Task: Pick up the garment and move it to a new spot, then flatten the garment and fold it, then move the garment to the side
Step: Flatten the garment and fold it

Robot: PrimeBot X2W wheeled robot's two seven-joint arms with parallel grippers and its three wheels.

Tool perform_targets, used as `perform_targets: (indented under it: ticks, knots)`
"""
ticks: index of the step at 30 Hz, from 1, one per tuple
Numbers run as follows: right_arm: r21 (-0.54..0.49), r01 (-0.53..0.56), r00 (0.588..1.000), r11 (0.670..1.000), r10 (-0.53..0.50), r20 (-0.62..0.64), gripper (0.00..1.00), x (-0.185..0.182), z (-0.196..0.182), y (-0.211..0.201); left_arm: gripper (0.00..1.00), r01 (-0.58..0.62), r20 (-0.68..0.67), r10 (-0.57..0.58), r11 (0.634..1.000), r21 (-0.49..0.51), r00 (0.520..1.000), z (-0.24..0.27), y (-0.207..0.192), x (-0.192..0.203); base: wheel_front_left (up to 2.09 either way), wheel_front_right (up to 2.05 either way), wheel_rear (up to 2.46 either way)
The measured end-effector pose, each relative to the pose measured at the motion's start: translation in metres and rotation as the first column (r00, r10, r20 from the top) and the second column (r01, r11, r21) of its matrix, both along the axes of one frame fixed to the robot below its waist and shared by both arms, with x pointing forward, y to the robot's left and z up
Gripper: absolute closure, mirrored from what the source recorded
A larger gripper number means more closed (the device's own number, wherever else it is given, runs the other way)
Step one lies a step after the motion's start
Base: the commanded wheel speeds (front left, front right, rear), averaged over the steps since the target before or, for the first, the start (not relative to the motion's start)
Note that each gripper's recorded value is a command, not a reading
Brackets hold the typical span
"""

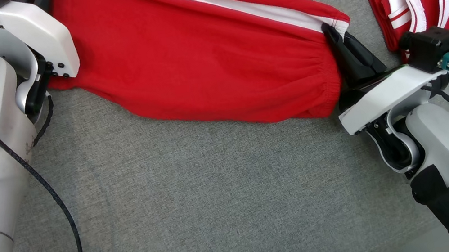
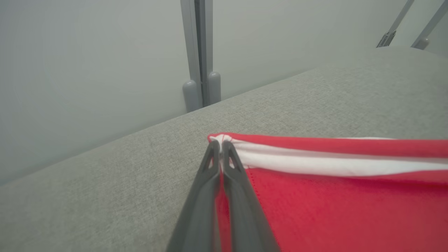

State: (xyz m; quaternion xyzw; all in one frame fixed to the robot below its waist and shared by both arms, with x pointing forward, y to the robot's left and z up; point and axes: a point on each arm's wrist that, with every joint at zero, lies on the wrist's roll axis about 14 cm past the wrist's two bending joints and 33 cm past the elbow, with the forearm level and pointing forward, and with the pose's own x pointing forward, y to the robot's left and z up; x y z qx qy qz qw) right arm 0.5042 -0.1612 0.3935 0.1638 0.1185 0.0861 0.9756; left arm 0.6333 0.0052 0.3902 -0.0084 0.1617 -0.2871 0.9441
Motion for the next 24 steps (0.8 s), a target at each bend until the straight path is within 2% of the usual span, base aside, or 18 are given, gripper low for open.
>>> perform_targets:
  ticks: [4, 5, 6, 7, 8, 9, 10, 11, 12, 24]
  knots:
    - [-0.002, 0.002, 1.000, 1.000, -0.002, 0.001, 0.99, 0.002, 0.001, 0.000, 1.00, 0.002, -0.006, -0.001, 1.000, 0.007, 1.000, -0.005, 0.000, 0.000, 0.00, 0.00, 0.00]
    - [-0.002, 0.002, 1.000, 1.000, -0.002, 0.001, 0.94, 0.002, 0.001, 0.000, 0.94, 0.003, -0.006, -0.003, 1.000, 0.010, 1.000, -0.005, 0.000, -0.001, 0.00, 0.00, 0.00]
    - [-0.002, 0.001, 1.000, 1.000, -0.001, 0.001, 0.89, 0.002, 0.000, 0.000, 0.74, 0.004, -0.005, -0.004, 1.000, 0.012, 1.000, -0.005, 0.000, 0.000, 0.00, 0.00, 0.00]
    - [-0.002, 0.000, 1.000, 1.000, 0.000, 0.000, 0.82, 0.002, 0.000, 0.001, 0.60, 0.004, 0.001, -0.004, 1.000, 0.008, 1.000, -0.003, -0.001, 0.001, 0.00, 0.00, 0.00]
    - [-0.004, -0.004, 1.000, 1.000, 0.004, -0.001, 0.69, 0.002, 0.000, 0.002, 0.45, 0.004, 0.001, -0.004, 1.000, 0.005, 1.000, -0.001, -0.002, 0.001, 0.00, 0.00, 0.00]
    - [-0.007, -0.010, 1.000, 1.000, 0.010, 0.000, 0.59, 0.002, 0.000, 0.004, 0.00, 0.004, -0.001, -0.004, 1.000, 0.000, 1.000, -0.001, -0.003, 0.000, 0.00, 0.00, 0.00]
    - [-0.009, -0.014, 1.000, 1.000, 0.014, 0.001, 0.46, 0.002, 0.000, 0.004, 0.00, 0.003, -0.005, -0.003, 1.000, 0.000, 1.000, -0.002, -0.003, 0.000, 0.00, 0.00, 0.00]
    - [-0.008, -0.015, 1.000, 1.000, 0.015, 0.001, 0.13, 0.002, 0.000, 0.005, 0.00, -0.001, -0.004, 0.001, 1.000, 0.001, 1.000, -0.002, -0.002, 0.000, 0.00, 0.00, 0.00]
    - [-0.008, -0.017, 1.000, 1.000, 0.017, 0.003, 0.00, 0.002, 0.000, 0.006, 0.00, -0.003, -0.007, 0.003, 1.000, 0.002, 1.000, -0.002, -0.001, 0.000, 0.00, 0.00, 0.00]
    - [-0.025, -0.019, 0.999, 1.000, 0.019, 0.030, 0.00, -0.001, 0.016, 0.004, 0.00, 0.003, 0.030, -0.002, 1.000, -0.019, 1.000, 0.021, 0.003, -0.010, 0.00, 0.00, 0.00]
